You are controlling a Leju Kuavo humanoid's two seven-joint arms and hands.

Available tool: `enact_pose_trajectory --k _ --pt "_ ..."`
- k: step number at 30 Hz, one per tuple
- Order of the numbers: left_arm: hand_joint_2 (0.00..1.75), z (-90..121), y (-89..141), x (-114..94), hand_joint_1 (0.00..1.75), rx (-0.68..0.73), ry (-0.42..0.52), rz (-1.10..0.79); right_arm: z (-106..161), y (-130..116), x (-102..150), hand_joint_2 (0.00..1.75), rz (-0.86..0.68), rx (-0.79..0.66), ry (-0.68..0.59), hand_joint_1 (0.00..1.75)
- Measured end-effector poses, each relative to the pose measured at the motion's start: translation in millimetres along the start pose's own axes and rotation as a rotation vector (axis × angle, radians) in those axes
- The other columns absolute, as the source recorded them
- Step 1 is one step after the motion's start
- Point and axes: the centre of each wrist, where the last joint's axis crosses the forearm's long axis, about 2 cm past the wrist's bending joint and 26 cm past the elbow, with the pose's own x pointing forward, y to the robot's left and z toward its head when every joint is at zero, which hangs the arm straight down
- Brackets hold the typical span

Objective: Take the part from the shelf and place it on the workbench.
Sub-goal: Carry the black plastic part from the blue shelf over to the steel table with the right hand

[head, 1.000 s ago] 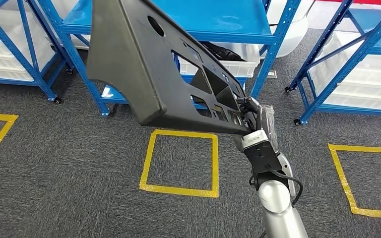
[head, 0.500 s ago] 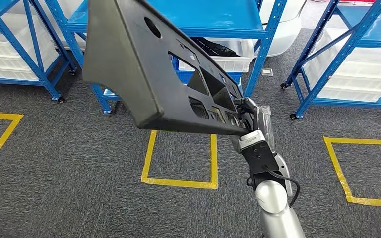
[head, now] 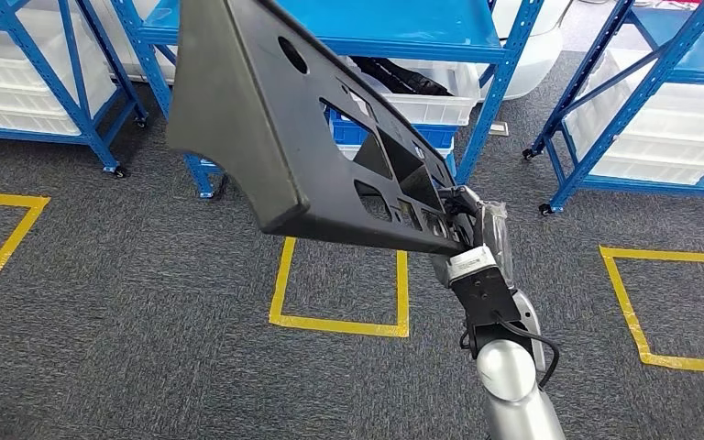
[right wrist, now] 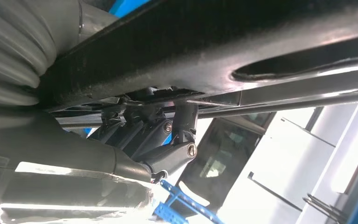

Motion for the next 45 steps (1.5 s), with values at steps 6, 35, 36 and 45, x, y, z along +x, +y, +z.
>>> enact_pose_trajectory --k 6,35,36,45 --pt "1.75 0.0 -0.1 0.0 0.00 -0.006 -0.004 -0.003 -0.2 -1.9 1.4 1.75 0.009 -0.007 -0.003 1.75" --pt "1.75 0.4 -0.2 -1.0 0.00 -0.008 -0.009 -0.001 4.0 -2.6 -2.6 1.75 0.110 0.014 0.008 1.75" --pt "1.75 0.5 -0.6 -1.1 0.00 -0.008 -0.009 -0.001 4.2 -2.4 -2.8 1.75 0.110 0.013 0.008 1.75" --pt "1.75 1.1 -2.8 -2.3 0.00 -0.009 -0.003 -0.002 16.2 -1.5 -8.6 1.75 0.118 0.015 0.038 1.75"
